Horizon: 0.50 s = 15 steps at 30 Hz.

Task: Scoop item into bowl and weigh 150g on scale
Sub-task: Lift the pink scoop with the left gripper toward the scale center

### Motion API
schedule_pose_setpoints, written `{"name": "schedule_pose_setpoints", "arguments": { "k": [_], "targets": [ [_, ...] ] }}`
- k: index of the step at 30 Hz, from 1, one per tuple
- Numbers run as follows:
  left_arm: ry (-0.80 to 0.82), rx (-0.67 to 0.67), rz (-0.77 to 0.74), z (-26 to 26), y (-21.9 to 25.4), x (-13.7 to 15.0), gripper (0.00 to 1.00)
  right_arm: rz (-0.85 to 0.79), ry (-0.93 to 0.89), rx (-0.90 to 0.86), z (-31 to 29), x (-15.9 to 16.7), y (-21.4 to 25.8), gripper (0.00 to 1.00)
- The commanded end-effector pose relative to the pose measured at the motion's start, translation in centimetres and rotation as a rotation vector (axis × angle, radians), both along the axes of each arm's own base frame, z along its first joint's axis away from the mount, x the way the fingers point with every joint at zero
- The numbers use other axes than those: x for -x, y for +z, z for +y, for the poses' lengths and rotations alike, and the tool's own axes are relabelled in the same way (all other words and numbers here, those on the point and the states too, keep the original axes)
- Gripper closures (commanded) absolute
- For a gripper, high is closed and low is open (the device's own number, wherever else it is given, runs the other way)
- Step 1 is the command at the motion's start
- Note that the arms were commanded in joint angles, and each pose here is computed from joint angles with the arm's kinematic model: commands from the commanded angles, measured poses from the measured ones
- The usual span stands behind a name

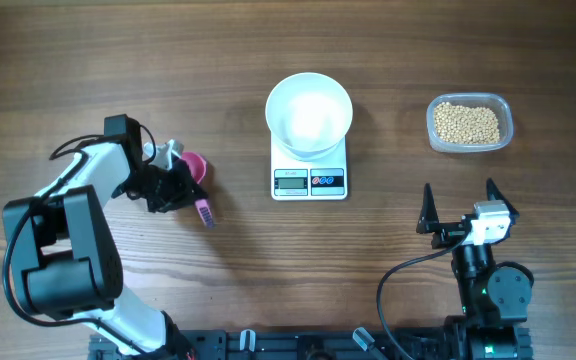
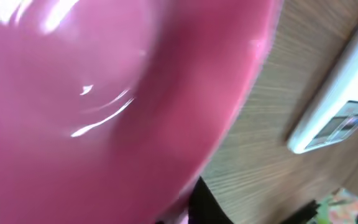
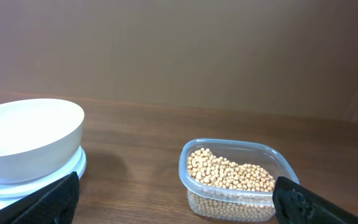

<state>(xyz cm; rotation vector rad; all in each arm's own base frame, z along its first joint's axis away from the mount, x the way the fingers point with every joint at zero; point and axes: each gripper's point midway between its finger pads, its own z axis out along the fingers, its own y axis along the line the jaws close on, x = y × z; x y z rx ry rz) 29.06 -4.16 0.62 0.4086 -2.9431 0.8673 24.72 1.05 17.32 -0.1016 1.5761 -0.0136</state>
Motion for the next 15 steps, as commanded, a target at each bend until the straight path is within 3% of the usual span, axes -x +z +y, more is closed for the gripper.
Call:
{"name": "schedule_pose_setpoints", "arguments": {
  "k": [1,5,9,15],
  "targets": [
    [0.002,0.010,0.027,-0.1,-0.4,0.6,0.96,-0.010,-0.011,0.005,-0.1,0.0,0.2,0.00],
    [0.016,0.140,0.034,-1.9,1.2,0.7,0.96,-0.010,-0.011,0.005,-0.1,0.0,0.2,0.00],
    [0.050,0.387,0.030,-4.7,5.8,0.0,0.96,-0.010,-0.011,0.005,-0.1,0.0,0.2,0.01],
    [0.082,0.944,-0.157,-7.7,17.7,-2.0,0.96,-0.010,-0.011,0.005,-0.1,0.0,0.2,0.00]
  ]
}}
